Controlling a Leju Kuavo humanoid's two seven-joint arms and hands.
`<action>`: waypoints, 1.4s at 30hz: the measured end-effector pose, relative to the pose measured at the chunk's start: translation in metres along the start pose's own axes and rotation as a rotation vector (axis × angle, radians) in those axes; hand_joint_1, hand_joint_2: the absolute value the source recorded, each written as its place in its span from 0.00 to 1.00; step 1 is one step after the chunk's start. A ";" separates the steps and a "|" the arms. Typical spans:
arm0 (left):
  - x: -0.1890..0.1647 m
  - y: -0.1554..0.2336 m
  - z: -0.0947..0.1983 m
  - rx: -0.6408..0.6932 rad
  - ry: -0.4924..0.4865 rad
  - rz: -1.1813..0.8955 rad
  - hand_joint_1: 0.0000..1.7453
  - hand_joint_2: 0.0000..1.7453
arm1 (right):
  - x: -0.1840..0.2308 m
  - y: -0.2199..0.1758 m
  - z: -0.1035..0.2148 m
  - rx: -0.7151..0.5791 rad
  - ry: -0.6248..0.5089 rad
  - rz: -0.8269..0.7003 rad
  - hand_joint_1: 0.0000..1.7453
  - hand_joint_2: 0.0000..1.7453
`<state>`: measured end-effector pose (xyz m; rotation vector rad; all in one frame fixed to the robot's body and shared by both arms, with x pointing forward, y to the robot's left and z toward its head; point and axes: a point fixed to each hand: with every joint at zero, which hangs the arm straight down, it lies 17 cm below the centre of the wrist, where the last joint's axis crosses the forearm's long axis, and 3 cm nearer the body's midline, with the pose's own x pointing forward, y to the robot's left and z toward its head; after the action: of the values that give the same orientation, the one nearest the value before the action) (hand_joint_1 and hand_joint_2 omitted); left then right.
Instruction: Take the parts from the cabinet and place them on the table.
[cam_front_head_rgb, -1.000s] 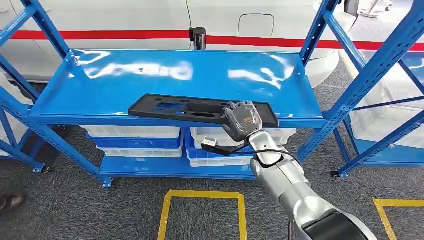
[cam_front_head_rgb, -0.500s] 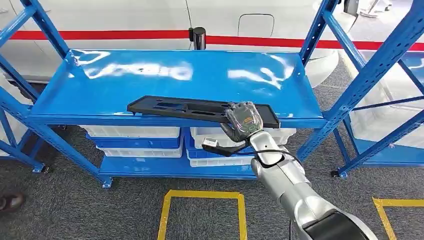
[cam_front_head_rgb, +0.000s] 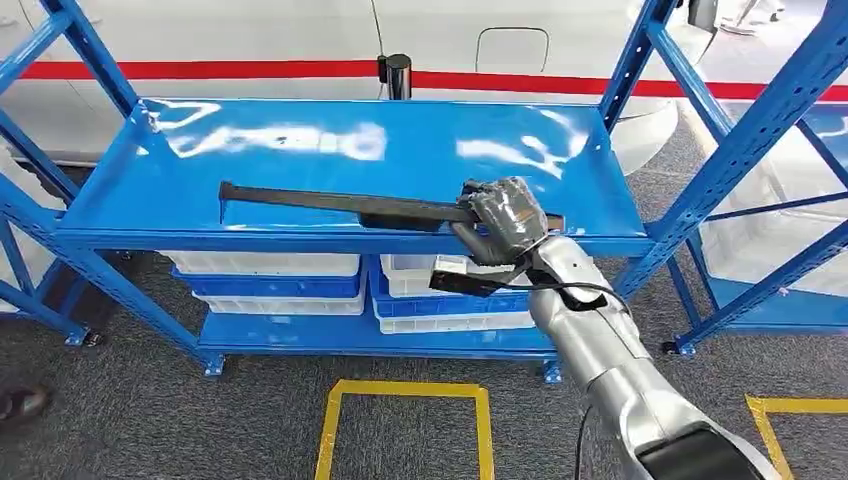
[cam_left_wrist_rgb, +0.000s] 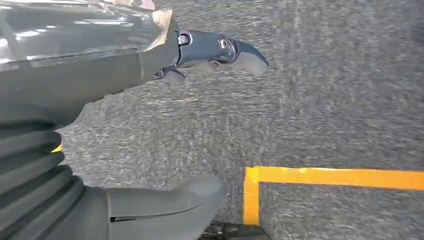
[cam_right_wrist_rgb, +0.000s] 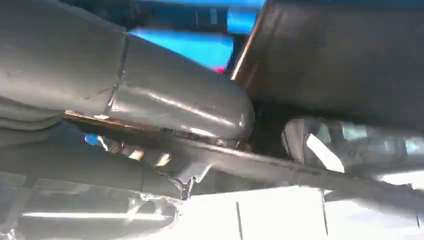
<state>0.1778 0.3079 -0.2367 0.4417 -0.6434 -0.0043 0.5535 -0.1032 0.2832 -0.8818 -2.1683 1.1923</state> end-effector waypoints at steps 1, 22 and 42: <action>-0.002 -0.001 0.000 -0.007 0.014 0.004 0.00 1.00 | -0.002 -0.007 -0.001 -0.009 0.000 0.006 1.00 0.00; 0.001 -0.010 -0.004 -0.061 0.056 0.020 0.00 1.00 | -0.027 -0.057 0.010 -0.094 0.045 0.106 1.00 0.00; -0.002 -0.009 -0.004 -0.061 0.069 0.027 0.00 1.00 | -0.031 -0.065 0.014 -0.109 0.056 0.125 1.00 0.00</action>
<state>0.1796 0.3014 -0.2441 0.3727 -0.5799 0.0163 0.5453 -0.1603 0.3292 -1.0978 -2.1773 1.1020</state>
